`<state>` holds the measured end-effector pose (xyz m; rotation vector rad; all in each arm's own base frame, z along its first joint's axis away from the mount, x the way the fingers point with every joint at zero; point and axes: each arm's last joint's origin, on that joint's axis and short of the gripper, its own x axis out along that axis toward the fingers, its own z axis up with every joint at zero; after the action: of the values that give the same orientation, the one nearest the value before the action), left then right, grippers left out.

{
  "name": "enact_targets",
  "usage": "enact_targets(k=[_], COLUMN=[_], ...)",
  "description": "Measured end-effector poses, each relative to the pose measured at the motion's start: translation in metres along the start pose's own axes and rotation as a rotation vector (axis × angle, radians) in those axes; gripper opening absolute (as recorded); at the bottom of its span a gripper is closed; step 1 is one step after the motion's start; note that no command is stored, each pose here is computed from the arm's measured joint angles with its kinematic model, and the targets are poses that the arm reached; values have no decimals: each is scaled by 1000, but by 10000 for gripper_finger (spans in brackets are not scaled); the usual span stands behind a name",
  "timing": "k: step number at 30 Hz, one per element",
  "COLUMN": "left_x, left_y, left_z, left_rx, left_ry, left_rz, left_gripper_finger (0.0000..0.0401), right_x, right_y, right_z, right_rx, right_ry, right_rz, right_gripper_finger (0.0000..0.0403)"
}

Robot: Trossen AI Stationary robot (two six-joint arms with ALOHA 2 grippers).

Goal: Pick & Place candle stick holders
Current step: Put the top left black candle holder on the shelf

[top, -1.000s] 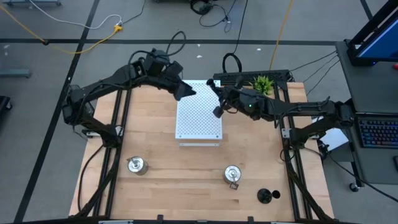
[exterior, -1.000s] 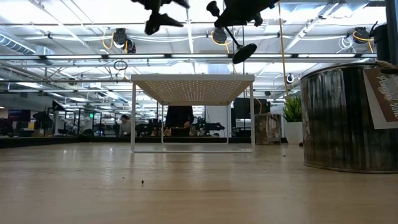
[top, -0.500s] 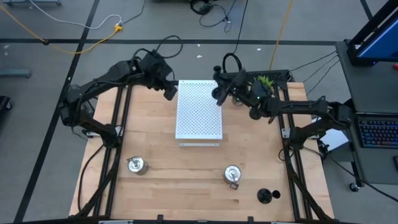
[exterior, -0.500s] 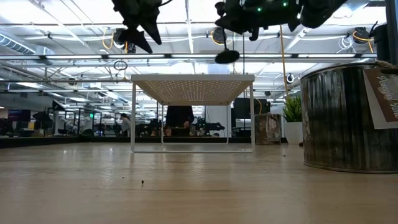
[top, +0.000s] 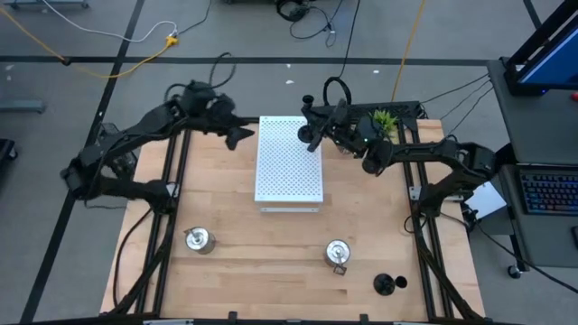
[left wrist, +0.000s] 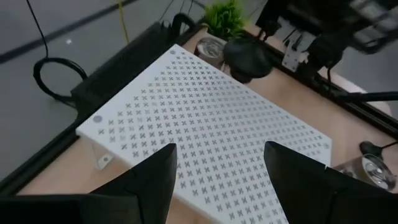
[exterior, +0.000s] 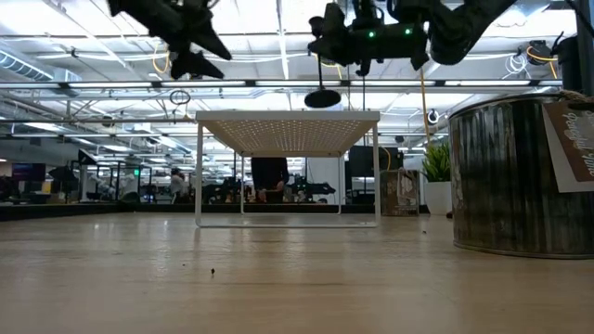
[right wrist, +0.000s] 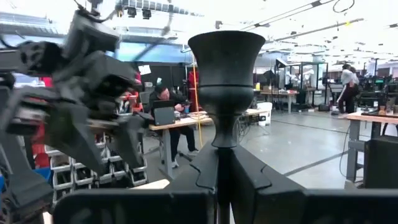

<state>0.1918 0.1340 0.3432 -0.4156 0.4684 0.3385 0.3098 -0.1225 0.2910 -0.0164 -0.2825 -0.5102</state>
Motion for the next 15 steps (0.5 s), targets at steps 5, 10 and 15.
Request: enact_targets(k=[5, 10, 15], left_x=[-28, -48, -57], left_y=[-4, -13, -21], left_z=[-23, -42, -61], left_rx=[11, 26, 12], left_ry=[-119, -254, -313], left_rz=[-2, -54, -48], left_gripper_finger=[248, 248, 248], right_x=[2, 3, 3], right_y=[-4, -8, -12], right_z=[-6, -6, -5], right_rx=[-7, -14, -7], right_ry=[8, 6, 5], right_rz=[-12, -26, -38], right_gripper_finger=[6, 6, 7])
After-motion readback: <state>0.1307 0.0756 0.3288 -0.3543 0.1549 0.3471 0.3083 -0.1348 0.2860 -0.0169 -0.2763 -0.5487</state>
